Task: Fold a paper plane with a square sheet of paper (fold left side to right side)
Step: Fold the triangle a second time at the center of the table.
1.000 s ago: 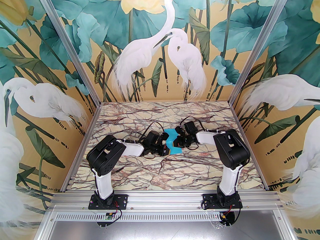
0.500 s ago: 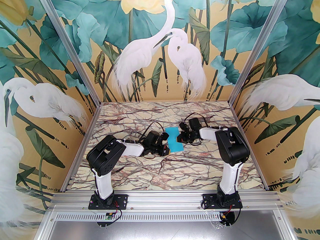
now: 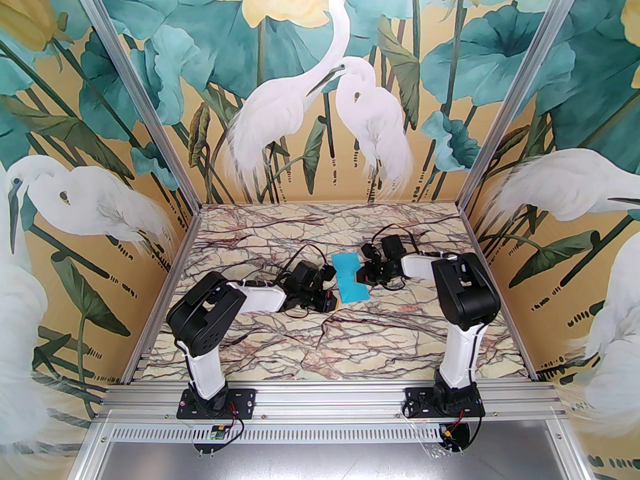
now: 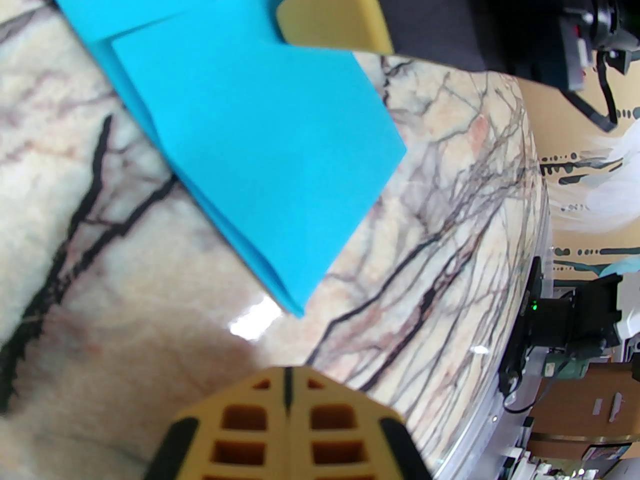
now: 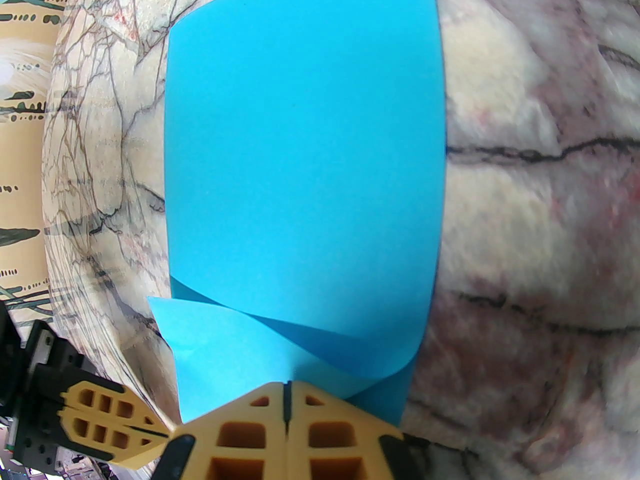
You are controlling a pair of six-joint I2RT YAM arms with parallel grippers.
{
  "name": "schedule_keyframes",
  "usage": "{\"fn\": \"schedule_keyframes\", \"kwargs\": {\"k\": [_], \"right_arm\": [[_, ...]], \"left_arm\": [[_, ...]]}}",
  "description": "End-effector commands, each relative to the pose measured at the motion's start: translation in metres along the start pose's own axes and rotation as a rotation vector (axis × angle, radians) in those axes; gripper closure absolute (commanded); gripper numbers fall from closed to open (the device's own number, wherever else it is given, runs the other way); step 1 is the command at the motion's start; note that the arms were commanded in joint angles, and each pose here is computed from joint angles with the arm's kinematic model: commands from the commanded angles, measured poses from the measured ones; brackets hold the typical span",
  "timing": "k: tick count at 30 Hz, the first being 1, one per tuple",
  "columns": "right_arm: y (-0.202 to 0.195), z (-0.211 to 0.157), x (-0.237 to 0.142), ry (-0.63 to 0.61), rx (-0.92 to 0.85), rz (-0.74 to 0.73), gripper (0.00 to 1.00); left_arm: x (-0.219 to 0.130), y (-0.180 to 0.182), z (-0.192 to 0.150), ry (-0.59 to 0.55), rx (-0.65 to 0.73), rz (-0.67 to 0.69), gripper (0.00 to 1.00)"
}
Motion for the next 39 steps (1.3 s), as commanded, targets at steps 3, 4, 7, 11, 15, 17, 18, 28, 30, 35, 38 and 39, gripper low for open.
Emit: {"fn": "schedule_keyframes", "kwargs": {"k": [3,4,7,11,15,17,18,28,30,35,38,39], "right_arm": [[-0.014,-0.014,0.007,0.026,0.03,-0.048,1.0],[-0.014,-0.015,0.007,0.029,0.029,-0.048,1.0],[-0.013,-0.016,0.008,0.033,0.027,-0.048,1.0],[-0.013,-0.016,0.007,0.032,0.028,-0.048,1.0],[-0.013,-0.017,0.007,0.036,0.029,-0.047,1.0],[-0.012,-0.017,0.007,0.036,0.029,-0.048,1.0],[-0.013,-0.017,0.008,0.037,0.028,-0.049,1.0],[-0.008,-0.014,0.007,0.036,0.027,-0.042,1.0],[-0.007,-0.011,0.006,0.027,0.026,-0.039,1.0],[-0.007,-0.002,0.003,0.011,0.025,-0.039,1.0],[-0.009,0.005,0.001,0.004,0.024,-0.047,1.0],[-0.01,0.006,0.001,0.004,0.023,-0.051,1.0]], "left_arm": [[-0.001,-0.007,0.04,-0.023,0.11,0.022,1.0],[0.003,-0.008,0.045,-0.019,0.117,0.019,1.0],[0.015,-0.005,0.052,-0.016,0.126,0.017,1.0],[0.026,0.004,0.052,-0.004,0.127,0.039,1.0],[0.034,0.009,0.045,0.014,0.111,0.04,1.0],[0.038,0.012,0.041,0.024,0.103,0.049,1.0],[0.04,0.015,0.039,0.031,0.102,0.057,1.0],[0.054,0.026,0.007,0.135,0.12,0.154,1.0],[0.054,0.029,0.0,0.149,0.118,0.165,1.0],[0.05,0.035,-0.014,0.175,0.115,0.192,1.0],[0.049,0.036,-0.022,0.189,0.113,0.196,1.0],[0.048,0.036,-0.023,0.192,0.114,0.198,1.0]]}}
Point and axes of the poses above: each hand's point on the last joint's axis, 136 mm out from that joint toward the fingers, its own x axis out along the fingers, its own y axis along the line the jaws close on, z = x × y, the point moved 1 cm from there along -x, back along the fingers, and after that the axes turned 15 degrees about x, right-handed, at the moved point
